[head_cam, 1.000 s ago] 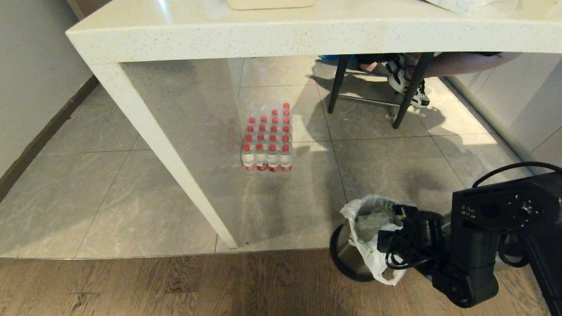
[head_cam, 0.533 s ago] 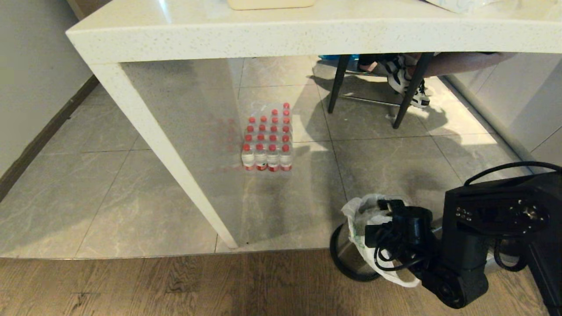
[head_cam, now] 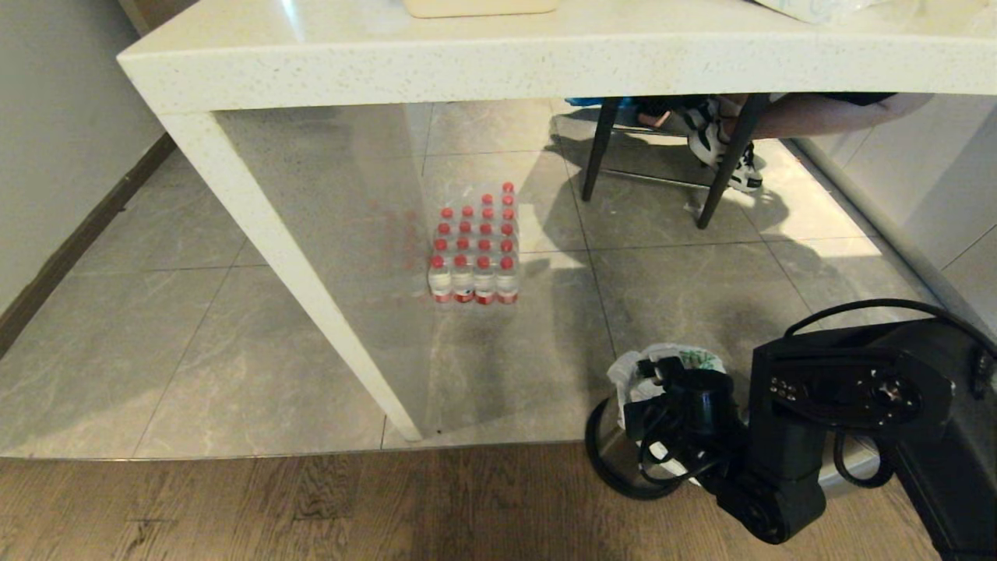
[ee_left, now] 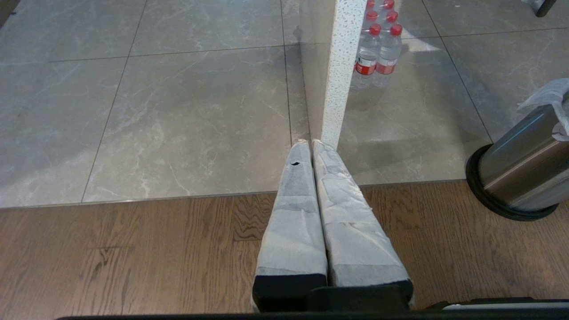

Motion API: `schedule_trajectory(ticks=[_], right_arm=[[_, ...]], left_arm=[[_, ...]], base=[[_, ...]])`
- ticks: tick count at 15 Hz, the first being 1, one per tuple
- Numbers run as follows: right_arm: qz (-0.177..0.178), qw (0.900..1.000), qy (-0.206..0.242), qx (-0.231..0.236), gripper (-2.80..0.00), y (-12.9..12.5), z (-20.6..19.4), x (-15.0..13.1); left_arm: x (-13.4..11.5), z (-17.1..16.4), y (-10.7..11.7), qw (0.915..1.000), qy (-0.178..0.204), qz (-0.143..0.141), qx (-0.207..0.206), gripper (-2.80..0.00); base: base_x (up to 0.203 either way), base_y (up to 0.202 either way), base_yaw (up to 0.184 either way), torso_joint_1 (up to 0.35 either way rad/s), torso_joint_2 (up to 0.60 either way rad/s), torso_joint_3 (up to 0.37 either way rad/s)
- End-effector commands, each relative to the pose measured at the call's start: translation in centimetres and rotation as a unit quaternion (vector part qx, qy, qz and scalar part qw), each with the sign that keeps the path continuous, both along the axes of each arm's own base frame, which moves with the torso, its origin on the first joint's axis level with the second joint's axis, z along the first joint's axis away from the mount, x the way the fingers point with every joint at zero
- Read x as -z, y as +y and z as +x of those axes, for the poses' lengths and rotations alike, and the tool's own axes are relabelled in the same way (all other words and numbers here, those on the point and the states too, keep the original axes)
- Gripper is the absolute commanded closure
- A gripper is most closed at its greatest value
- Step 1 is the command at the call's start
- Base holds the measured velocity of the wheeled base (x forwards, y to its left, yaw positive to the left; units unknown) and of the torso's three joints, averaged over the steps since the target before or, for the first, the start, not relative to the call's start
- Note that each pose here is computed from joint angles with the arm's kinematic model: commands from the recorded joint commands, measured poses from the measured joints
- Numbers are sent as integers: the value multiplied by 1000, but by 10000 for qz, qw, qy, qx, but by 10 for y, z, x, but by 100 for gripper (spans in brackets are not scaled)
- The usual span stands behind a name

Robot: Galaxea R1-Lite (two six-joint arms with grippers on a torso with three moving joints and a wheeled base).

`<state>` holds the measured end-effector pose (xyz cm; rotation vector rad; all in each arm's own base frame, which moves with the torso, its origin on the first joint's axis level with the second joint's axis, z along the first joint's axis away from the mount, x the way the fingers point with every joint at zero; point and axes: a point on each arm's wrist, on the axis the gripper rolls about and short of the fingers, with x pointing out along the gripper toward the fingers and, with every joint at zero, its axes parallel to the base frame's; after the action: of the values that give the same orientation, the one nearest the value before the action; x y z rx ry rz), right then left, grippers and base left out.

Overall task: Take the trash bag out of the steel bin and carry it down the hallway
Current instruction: Pick up the trash bag

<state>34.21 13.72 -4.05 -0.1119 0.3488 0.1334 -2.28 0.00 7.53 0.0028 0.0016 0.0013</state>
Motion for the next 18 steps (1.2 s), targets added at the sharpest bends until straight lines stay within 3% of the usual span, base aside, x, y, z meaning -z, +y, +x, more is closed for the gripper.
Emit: schedule_trajectory(ticks=[1,6,7,13,18], right_arm=[[-16,10000,-11,6,0,1,0,3],[-213,9996,141,156,0,-5,-10,4],[-239,9995,132,139,-280,-4,-10,4],[-336,9987,375,17,-280,1,-21,17],[-767,9961,431,86,-280,3,-28,26]], left_arm=[[0,0,0,10000,0,2,-1,0],[0,0,0,10000,0,-6,-1,0],[0,0,0,10000,0,2,-1,0],[0,0,0,10000,0,2,-1,0],[0,0,0,10000,0,2,-1,0]], base=[[0,0,0,0,0,0],[0,0,0,0,0,0],[0,0,0,0,0,0],[0,0,0,0,0,0],[0,0,0,0,0,0]])
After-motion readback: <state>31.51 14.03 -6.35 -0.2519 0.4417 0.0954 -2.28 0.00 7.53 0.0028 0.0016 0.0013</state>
